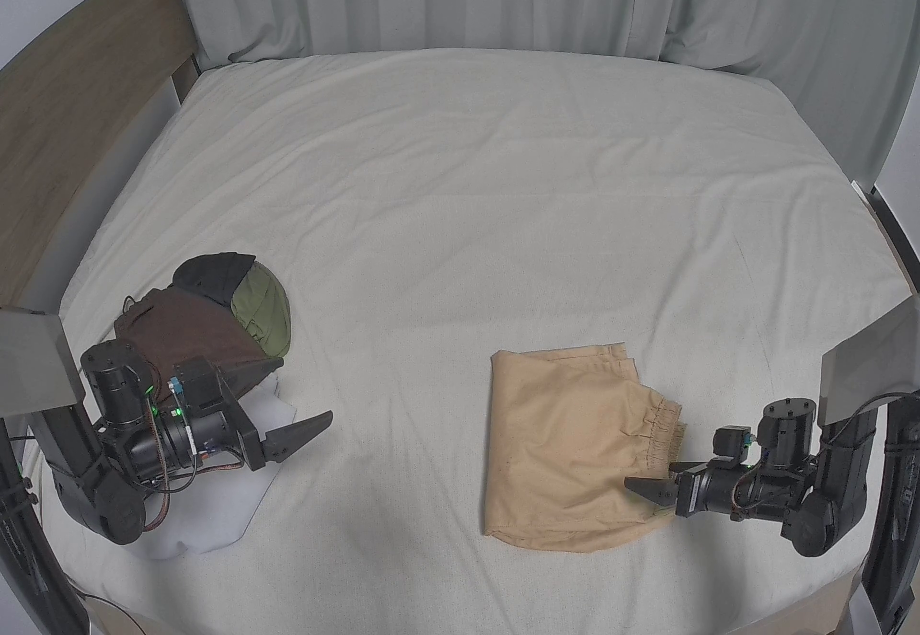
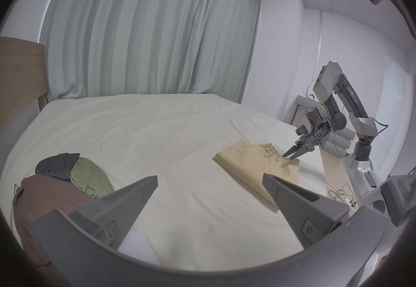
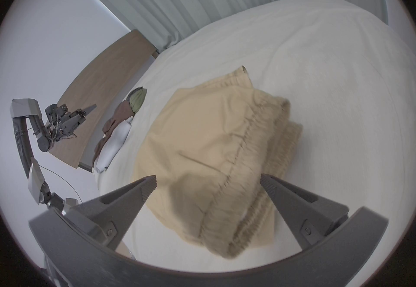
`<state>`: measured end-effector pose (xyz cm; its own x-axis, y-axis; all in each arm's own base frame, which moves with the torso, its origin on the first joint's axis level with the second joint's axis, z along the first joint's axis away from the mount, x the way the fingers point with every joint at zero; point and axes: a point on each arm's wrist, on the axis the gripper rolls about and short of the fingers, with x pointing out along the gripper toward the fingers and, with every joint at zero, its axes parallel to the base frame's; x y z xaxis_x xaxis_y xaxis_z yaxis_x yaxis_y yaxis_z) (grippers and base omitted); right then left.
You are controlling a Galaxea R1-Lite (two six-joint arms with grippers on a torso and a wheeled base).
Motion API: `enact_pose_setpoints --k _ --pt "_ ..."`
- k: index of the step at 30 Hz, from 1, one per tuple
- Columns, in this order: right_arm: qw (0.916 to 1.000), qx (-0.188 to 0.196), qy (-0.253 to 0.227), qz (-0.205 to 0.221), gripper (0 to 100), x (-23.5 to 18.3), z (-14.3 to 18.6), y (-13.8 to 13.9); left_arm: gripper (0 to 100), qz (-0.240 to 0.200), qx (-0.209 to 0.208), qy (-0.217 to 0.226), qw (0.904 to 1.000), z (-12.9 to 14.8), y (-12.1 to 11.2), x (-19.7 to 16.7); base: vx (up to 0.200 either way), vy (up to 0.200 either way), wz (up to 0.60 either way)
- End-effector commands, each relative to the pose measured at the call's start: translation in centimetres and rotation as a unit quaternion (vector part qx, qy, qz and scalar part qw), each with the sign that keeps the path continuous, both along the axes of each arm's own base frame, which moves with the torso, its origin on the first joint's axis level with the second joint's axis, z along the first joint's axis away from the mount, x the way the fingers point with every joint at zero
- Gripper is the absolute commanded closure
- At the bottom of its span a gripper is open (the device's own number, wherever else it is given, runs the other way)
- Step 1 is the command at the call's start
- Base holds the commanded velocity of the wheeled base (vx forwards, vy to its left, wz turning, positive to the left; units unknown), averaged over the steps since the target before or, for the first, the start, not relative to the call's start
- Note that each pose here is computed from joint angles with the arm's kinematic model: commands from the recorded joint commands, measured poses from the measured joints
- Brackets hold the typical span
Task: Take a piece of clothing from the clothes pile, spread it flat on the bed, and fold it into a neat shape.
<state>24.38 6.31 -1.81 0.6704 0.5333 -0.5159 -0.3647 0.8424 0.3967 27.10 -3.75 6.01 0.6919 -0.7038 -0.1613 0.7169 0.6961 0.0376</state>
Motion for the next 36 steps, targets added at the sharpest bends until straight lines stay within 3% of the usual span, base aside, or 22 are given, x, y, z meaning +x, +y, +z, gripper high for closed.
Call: enact_pose_setpoints --k 1,13,26,36 --pt "0.9997 -0.006 0.021 -0.007 0 -0.9 -0.3 -0.7 0 -0.001 0.000 0.004 1.0000 -0.2 -0.1 0.0 0.000 0.000 0.00" --pt "0.9976 -0.015 0.064 -0.025 0 -1.1 -2.3 -1.6 0 -0.003 0.001 0.006 1.0000 -0.2 -0.1 -0.2 0.000 0.000 0.00" --pt "0.9969 -0.019 0.076 -0.009 0 -0.6 -3.8 -0.8 0 -0.004 0.001 0.009 1.0000 -0.3 -0.2 -0.3 0.000 0.000 0.00" --pt "0.9960 0.029 0.084 -0.007 0 -0.1 -3.2 1.5 0 -0.004 0.001 0.009 1.0000 -0.3 -0.2 -0.4 0.000 0.000 0.00"
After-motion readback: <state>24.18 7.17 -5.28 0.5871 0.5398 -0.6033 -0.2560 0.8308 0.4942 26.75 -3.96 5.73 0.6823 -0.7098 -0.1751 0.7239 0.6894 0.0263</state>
